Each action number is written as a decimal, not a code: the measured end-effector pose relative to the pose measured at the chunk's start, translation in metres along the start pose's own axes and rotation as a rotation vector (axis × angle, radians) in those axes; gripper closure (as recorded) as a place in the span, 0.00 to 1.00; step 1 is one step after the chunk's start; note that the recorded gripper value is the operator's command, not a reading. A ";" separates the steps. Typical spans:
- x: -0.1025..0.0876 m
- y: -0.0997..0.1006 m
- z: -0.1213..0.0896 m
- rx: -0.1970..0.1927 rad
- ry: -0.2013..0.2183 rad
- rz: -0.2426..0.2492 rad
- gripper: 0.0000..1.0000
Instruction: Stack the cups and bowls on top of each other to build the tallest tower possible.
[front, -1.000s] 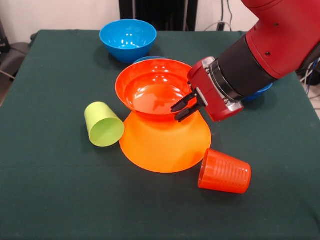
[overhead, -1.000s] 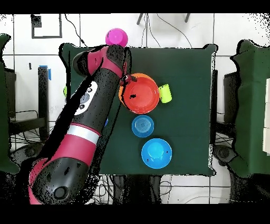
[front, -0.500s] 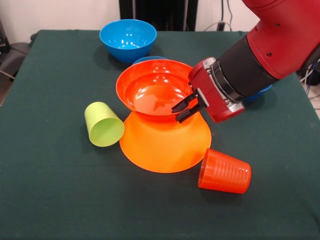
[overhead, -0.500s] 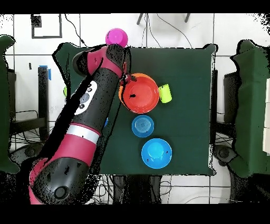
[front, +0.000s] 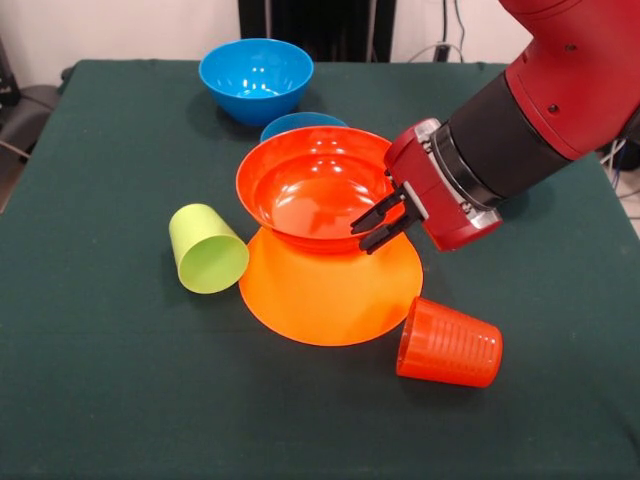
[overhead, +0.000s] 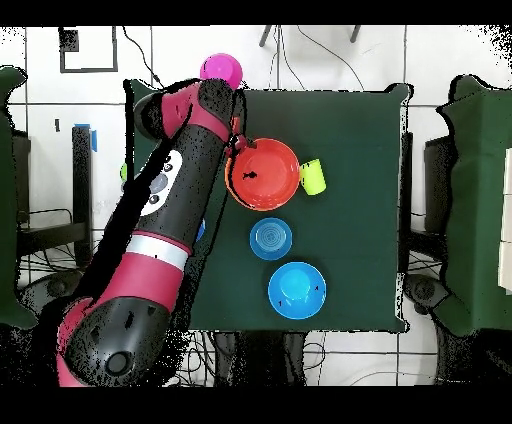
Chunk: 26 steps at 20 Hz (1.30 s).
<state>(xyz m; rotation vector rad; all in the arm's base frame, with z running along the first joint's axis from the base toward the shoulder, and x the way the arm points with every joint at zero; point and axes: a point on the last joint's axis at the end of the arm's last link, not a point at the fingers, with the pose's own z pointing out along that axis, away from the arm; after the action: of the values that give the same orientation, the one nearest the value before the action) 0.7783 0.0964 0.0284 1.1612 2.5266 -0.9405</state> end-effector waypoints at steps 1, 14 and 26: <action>0.000 0.000 0.000 0.000 0.000 0.000 1.00; -0.003 0.000 0.001 -0.002 0.000 0.003 1.00; -0.004 0.001 0.000 -0.005 -0.002 0.003 0.00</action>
<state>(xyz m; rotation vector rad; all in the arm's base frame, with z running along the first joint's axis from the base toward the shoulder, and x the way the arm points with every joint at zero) 0.7816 0.0947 0.0300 1.1614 2.5239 -0.9338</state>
